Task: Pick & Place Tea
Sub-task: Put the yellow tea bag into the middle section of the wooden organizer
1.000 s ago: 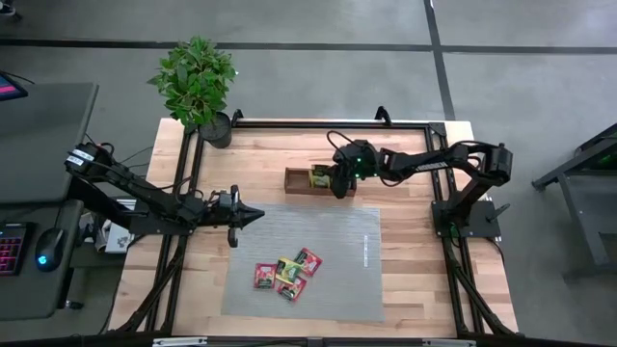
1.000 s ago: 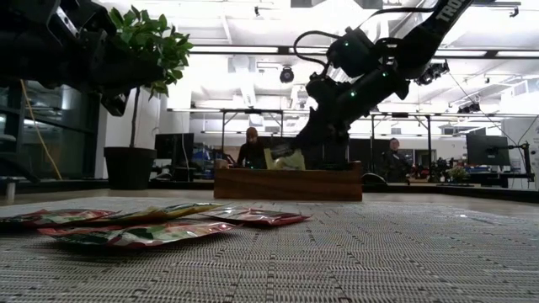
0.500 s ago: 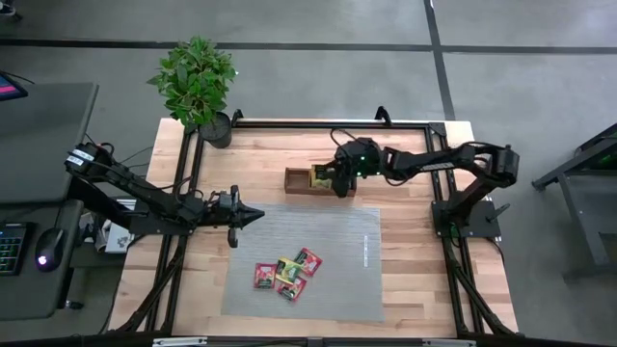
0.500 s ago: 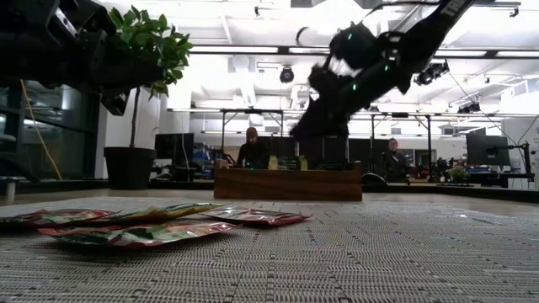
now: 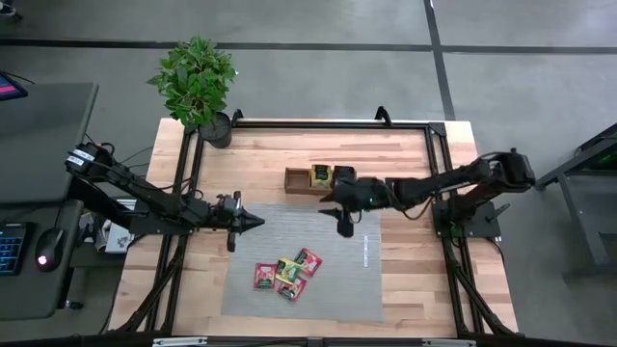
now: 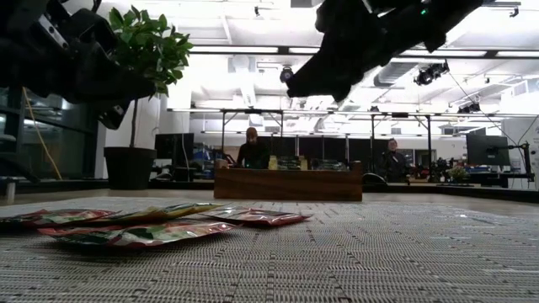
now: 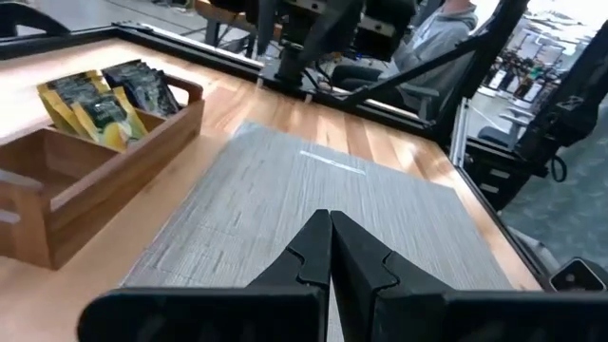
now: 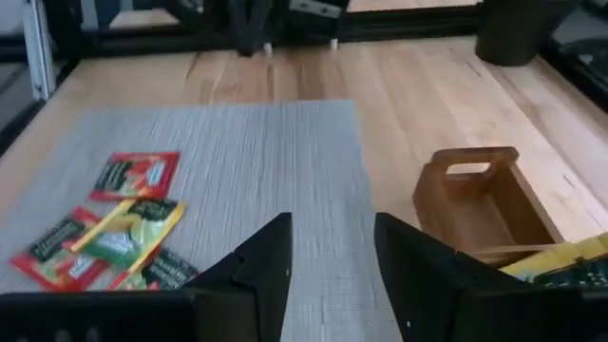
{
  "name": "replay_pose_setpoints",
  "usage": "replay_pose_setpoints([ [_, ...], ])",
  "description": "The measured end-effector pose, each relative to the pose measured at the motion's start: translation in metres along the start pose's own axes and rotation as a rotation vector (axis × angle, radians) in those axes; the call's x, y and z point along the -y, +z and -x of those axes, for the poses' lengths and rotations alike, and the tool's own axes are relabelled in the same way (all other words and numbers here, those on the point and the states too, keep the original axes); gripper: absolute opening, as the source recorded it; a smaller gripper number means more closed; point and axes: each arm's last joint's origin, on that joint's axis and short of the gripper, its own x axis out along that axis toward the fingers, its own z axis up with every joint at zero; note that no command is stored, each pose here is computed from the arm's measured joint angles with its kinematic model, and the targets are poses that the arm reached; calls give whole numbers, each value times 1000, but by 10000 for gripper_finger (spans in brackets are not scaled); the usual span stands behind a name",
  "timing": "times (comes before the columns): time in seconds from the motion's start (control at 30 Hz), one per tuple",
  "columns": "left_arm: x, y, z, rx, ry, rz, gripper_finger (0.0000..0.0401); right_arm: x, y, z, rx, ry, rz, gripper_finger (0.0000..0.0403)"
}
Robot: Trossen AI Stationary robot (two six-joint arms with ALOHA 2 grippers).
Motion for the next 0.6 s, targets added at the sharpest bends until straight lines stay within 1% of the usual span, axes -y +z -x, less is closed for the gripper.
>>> replay_pose_setpoints([
  [0.1,0,0,0,-6,-13,1,0,-13,-7,-5,-27,17,-6,130],
  [0.2,1,-2,0,-26,-29,16,0,-24,-18,-12,-73,52,-24,102],
  [0.3,1,-3,0,-55,-58,32,0,-35,-25,-20,-110,75,-30,60],
  [0.37,1,-5,0,-77,-75,49,0,-43,-23,-27,-124,89,-42,22],
  [0.4,2,-5,0,-83,-87,57,0,-47,-22,-31,-136,93,-40,12],
  [0.5,2,-7,0,-112,-117,66,0,-61,-16,-48,-154,102,-31,9],
  [0.6,2,-10,1,-156,-135,76,0,-73,-16,-70,-218,127,-54,3],
])
